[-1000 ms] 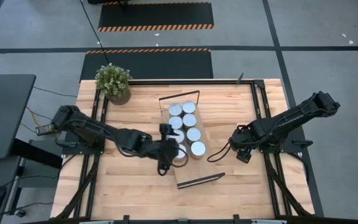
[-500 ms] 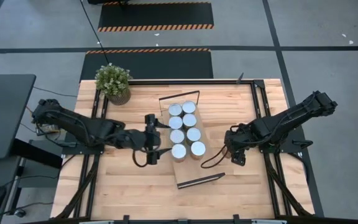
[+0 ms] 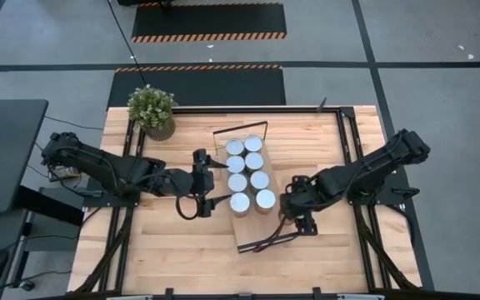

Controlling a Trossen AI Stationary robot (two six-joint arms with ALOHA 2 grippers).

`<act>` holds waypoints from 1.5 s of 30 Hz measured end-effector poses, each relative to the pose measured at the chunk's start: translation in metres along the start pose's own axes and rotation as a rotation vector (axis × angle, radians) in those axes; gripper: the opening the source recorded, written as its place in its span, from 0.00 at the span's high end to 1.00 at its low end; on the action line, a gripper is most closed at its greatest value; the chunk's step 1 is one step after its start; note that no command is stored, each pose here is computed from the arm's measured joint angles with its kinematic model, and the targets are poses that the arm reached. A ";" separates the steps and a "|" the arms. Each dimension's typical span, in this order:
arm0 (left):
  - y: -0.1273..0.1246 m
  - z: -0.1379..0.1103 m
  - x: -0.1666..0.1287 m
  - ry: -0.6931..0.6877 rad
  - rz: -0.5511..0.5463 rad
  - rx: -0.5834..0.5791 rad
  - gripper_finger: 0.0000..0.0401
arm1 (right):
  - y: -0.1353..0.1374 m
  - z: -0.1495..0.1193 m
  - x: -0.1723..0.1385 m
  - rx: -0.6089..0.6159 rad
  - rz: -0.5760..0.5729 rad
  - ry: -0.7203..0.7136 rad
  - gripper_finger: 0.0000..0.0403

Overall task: Pick and place cans onto a shelf
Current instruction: Put the canned corn on the shelf

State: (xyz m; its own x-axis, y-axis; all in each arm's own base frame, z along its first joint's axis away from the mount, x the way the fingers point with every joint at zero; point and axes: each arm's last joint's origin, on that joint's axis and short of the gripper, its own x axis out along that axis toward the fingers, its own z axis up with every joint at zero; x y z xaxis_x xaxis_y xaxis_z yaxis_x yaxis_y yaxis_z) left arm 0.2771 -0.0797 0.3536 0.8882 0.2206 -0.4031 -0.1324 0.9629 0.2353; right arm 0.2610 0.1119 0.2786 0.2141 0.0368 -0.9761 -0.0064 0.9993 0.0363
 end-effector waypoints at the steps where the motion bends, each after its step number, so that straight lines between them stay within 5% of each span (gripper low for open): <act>1: 0.000 0.000 0.000 0.001 0.000 -0.005 0.01 | 0.001 0.003 0.001 -0.016 -0.001 0.004 0.20; 10: 0.000 0.000 0.000 0.002 0.000 -0.035 0.01 | 0.012 0.026 0.005 -0.126 0.057 0.016 0.20; 33: 0.000 0.000 0.000 0.004 0.000 -0.045 0.01 | 0.015 0.035 0.013 -0.205 0.115 -0.075 0.20; 45: 0.000 -0.001 0.000 0.010 0.000 -0.042 0.01 | 0.016 0.034 0.013 -0.499 0.109 -0.090 0.20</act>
State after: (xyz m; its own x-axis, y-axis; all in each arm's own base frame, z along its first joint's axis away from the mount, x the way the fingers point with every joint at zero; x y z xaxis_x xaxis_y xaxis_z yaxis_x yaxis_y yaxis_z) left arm 0.2768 -0.0797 0.3526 0.8836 0.2219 -0.4124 -0.1507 0.9685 0.1981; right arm 0.2972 0.1286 0.2738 0.2690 0.1622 -0.9494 -0.4940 0.8694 0.0086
